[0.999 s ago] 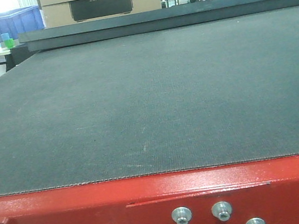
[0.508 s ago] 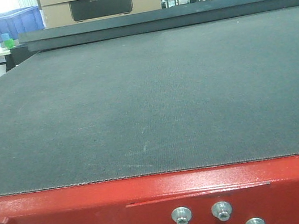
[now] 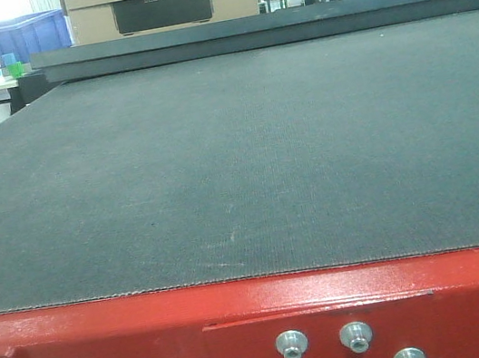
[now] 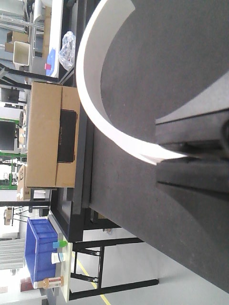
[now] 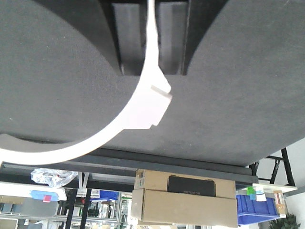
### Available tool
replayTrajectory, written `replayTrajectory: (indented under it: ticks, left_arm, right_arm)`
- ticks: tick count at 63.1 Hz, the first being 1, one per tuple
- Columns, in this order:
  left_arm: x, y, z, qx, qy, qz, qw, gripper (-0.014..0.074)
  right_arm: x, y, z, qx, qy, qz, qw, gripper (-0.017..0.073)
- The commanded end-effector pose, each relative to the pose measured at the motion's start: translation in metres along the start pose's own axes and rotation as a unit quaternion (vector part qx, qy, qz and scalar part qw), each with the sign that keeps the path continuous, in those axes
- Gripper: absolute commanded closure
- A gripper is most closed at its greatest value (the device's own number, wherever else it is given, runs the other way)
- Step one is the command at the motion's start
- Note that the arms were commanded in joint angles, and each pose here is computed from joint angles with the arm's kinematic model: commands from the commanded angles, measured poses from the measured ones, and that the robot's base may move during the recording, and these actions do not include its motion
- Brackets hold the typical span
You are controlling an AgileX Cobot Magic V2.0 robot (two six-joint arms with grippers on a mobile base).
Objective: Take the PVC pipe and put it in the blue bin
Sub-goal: 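Hold both white arcs raised above the table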
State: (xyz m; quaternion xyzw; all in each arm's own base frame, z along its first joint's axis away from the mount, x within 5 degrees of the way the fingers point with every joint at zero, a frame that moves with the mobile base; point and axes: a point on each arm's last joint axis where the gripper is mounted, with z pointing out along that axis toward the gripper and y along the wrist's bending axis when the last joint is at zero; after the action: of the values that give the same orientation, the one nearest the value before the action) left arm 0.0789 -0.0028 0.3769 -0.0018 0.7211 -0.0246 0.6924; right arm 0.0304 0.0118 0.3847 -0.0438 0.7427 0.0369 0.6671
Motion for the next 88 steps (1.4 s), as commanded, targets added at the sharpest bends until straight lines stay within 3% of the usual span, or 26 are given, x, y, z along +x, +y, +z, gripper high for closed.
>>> replayTrajectory:
  ticks: [1,88]
  left_arm:
    - [-0.0007,-0.0002,-0.0017,0.002,-0.015,-0.002,1.0,0.0704]
    - [0.0026,0.0007,-0.0015,-0.002,-0.037,0.01,0.999,0.0704]
  right_arm:
    - [0.0015,-0.0012,-0.0016,0.009,-0.007,-0.011,1.0,0.0715]
    - [-0.0011,-0.0022,-0.0021,0.015,-0.022,-0.015,1.0,0.0715]
